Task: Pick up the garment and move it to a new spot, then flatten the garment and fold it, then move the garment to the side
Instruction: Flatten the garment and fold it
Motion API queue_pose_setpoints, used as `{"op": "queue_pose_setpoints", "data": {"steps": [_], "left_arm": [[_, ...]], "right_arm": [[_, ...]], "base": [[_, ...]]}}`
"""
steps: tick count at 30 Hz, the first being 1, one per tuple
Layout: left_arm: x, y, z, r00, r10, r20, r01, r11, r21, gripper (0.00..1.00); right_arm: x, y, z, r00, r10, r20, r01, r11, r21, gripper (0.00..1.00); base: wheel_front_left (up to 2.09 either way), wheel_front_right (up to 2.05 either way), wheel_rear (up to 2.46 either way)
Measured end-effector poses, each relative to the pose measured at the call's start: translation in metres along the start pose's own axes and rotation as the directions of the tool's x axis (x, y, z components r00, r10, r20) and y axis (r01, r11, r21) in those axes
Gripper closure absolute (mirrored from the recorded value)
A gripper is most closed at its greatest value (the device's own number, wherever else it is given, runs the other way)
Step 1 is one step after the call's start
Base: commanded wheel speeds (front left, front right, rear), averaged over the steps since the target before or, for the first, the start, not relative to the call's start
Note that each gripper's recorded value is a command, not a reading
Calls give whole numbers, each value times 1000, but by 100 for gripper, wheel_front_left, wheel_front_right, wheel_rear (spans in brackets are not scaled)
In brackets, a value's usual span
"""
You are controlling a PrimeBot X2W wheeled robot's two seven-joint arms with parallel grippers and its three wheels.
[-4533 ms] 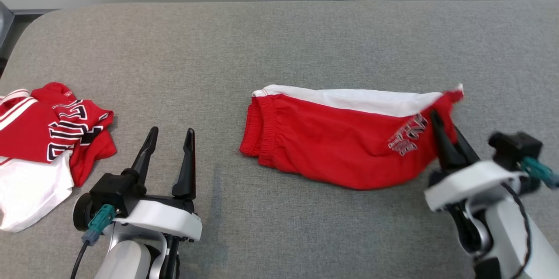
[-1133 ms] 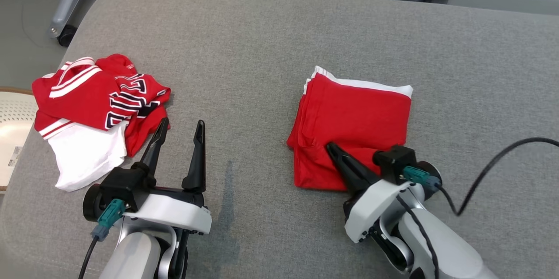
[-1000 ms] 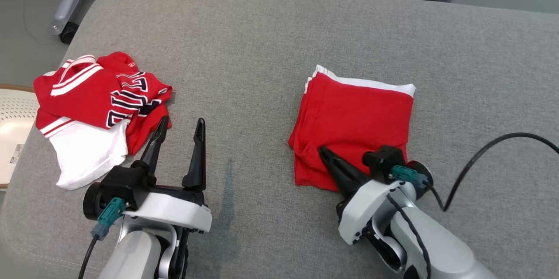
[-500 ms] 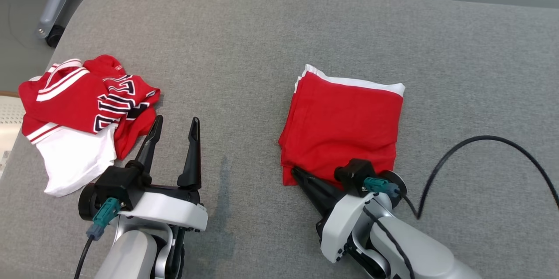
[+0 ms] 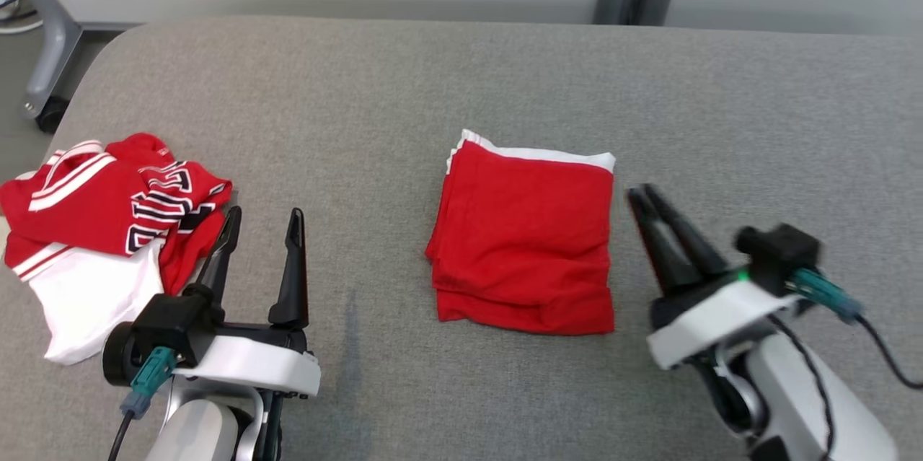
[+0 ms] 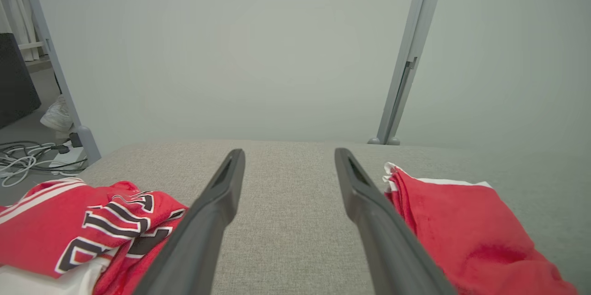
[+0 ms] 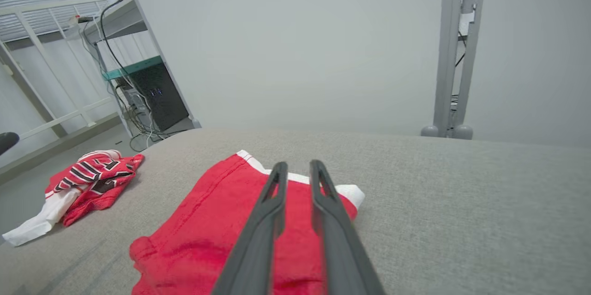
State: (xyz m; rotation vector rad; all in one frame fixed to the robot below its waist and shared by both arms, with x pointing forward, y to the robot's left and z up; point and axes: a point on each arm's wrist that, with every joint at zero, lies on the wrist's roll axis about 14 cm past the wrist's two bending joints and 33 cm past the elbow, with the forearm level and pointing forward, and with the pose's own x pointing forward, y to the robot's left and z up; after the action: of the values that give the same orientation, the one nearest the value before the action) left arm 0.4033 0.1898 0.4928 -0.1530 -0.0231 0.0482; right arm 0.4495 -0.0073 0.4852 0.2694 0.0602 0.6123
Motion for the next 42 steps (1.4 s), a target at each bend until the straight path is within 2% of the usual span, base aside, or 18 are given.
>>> {"op": "queue_pose_setpoints", "data": {"steps": [1, 2, 3, 9, 16, 26, 42], "left_arm": [[0, -1, 2, 1000, -3, 6, 3, 1000, 2, 0], [-1, -2, 4, 1000, -6, 12, 6, 1000, 3, 0], [-2, -2, 6, 1000, -6, 16, 6, 1000, 3, 0], [-10, -1, 15, 999, -8, 42, 8, 1000, 16, 0], [-33, 0, 24, 999, -15, 49, 14, 999, 37, 0], [-60, -2, 24, 999, -33, 22, 31, 998, 60, 0], [-72, 0, 21, 1000, -23, -7, 24, 997, 69, 0]], "right_arm": [[-6, -9, 6, 999, -33, 22, 33, 999, -9, 56], [-13, -20, 13, 996, -71, 44, 72, 997, -16, 12], [-20, -29, 18, 993, -104, 61, 106, 994, -28, 0], [-64, -70, 47, 953, -268, 144, 282, 955, -88, 0], [-111, -75, 64, 916, -364, 171, 386, 914, -122, 0], [-150, -67, 67, 894, -418, 163, 438, 891, -119, 0], [-168, -66, 63, 877, -459, 144, 475, 872, -117, 0]], "base": [[0, 0, 0], [0, 0, 0], [0, 0, 0], [0, 0, 0], [0, 0, 0], [0, 0, 0], [0, 0, 0]]}}
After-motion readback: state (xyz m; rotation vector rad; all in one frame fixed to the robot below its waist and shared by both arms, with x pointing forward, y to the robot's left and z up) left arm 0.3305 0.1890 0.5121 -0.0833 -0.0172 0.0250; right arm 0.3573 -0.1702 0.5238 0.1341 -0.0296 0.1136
